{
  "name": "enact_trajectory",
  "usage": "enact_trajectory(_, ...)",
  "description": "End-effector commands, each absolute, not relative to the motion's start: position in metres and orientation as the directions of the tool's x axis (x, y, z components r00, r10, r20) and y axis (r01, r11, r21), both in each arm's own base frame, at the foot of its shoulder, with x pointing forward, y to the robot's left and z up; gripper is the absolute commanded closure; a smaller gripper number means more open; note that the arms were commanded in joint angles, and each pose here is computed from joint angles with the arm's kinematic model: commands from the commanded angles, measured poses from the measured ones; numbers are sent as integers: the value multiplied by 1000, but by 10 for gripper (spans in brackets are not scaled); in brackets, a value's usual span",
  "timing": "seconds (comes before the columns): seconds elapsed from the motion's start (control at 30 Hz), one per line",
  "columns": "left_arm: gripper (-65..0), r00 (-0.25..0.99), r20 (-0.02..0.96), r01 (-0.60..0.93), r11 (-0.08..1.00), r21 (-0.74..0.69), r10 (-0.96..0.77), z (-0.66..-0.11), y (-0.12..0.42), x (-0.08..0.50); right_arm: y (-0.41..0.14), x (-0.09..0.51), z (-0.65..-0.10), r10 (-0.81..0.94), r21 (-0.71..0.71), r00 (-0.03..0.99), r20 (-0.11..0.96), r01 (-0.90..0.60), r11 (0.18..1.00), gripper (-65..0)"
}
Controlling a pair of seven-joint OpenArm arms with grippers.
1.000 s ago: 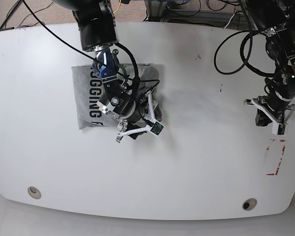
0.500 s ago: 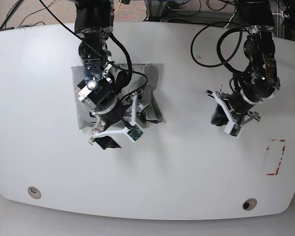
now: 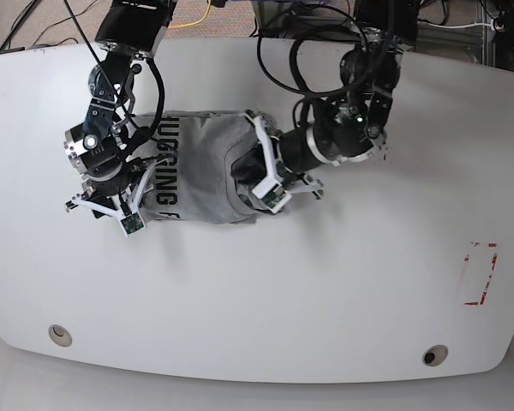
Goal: Layout the t-shirt on the table in an organized manner, then fold the t-shirt properly
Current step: 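Grasp the folded shirt's edges with both grippers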
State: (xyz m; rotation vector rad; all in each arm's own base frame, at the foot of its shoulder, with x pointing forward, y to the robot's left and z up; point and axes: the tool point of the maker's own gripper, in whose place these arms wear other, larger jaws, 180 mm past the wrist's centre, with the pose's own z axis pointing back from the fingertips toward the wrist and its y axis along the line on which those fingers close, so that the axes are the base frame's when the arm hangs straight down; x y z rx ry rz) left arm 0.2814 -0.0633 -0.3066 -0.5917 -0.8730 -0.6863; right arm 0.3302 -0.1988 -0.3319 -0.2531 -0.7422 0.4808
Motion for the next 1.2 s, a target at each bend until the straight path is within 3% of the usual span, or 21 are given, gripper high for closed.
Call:
enact_trajectory(0.0, -56, 439, 865, 774, 590, -228, -242, -290, -96, 269, -206, 339, -334, 512, -387, 625, 589, -338, 858, -141)
enact_trajectory(0.1, -56, 446, 864, 788, 562, -253, -236, -289, -113, 259, -205, 344, -343, 492, -345, 626, 605, -350, 871, -87)
enact_trajectory(0.43, -56, 487, 789, 797, 559, -227, -374, -338, -121, 246, -202, 352, -370, 433, -230, 642, 633, -378, 897, -87)
enact_trajectory(0.87, -56, 554, 667, 767, 617, -177, -498, -411, -59, 260, -198, 336, -413, 379, -128, 665, 643, -395, 910, -81)
enact_trajectory(1.17, -57, 518, 657, 775, 626, -89, -548, -408, -31, 288, -183, 300, -414, 393, -132, 661, 640, -409, 903, -81)
